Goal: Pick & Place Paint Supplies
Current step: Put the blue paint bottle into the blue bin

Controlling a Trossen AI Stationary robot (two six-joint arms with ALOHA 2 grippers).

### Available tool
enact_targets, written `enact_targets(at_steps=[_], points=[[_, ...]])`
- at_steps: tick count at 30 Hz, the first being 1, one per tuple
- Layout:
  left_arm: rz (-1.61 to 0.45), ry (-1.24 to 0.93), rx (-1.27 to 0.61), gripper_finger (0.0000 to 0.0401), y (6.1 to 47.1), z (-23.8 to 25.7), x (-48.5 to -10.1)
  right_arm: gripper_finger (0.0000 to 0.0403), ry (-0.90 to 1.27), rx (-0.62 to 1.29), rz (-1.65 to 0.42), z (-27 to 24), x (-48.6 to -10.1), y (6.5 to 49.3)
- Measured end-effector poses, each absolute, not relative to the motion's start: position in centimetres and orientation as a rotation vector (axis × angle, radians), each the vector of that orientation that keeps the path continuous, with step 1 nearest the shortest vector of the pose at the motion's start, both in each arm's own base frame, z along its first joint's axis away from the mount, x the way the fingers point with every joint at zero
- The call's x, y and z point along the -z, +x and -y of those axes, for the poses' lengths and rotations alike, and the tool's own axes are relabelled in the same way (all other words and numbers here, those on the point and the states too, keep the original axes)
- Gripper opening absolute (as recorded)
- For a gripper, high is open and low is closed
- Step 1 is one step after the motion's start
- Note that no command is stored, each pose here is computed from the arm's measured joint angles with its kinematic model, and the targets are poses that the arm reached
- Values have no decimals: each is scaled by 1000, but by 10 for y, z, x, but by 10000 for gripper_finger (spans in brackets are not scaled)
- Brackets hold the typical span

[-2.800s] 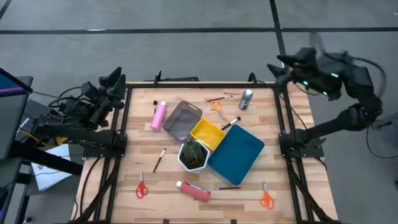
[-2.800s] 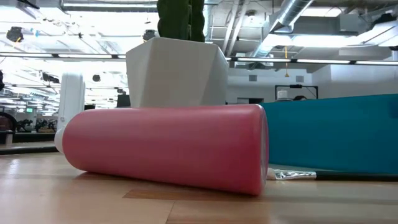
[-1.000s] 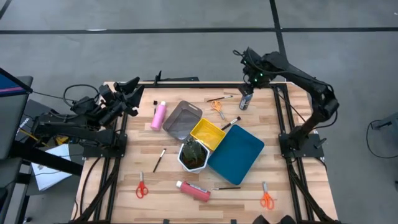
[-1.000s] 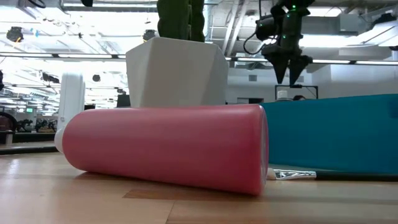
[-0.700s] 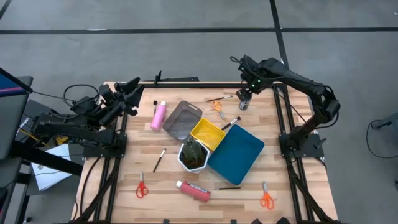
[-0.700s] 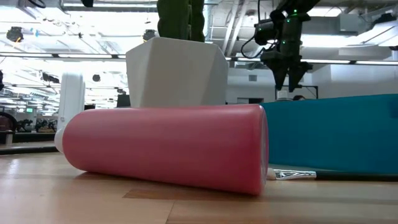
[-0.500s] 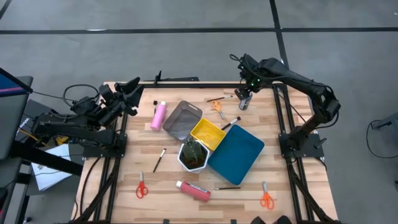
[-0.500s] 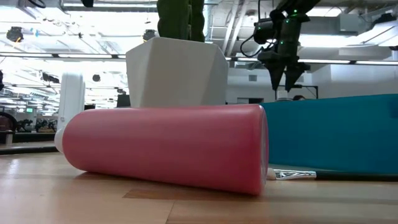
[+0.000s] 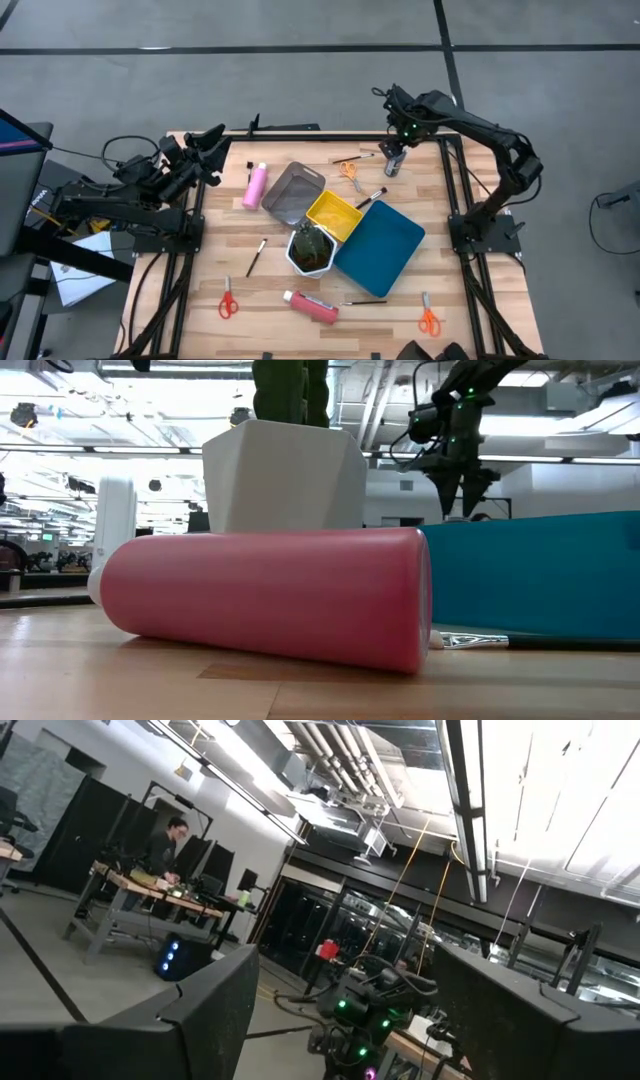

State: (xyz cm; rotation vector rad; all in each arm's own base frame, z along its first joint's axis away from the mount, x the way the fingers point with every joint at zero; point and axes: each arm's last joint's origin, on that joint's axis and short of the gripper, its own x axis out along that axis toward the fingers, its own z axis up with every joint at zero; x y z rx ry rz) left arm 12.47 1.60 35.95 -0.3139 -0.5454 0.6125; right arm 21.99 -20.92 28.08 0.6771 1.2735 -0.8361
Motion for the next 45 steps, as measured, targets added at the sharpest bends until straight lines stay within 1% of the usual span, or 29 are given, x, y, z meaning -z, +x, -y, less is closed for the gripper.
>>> enact_targets(at_steps=[17,21,24,27,38,45], points=[[545,-314,-613,294,125,-16,-359,265,687,840,-1256,214,-278,220],[545,-314,-613,294,125,-16,-359,260,689,840,-1262,214,-278,220],[545,-314,-613,294,125,-16,-359,247,690,840,-1262,214,-278,220],[545,-314,-612,294,125,-16,-359,225,690,840,-1264,214,-278,220],[545,-314,-611,294,125,-16,-359,114,691,839,-1265,214,-278,220],[545,-311,-597,294,125,-16,-360,113,698,837,-1289,212,-278,218]])
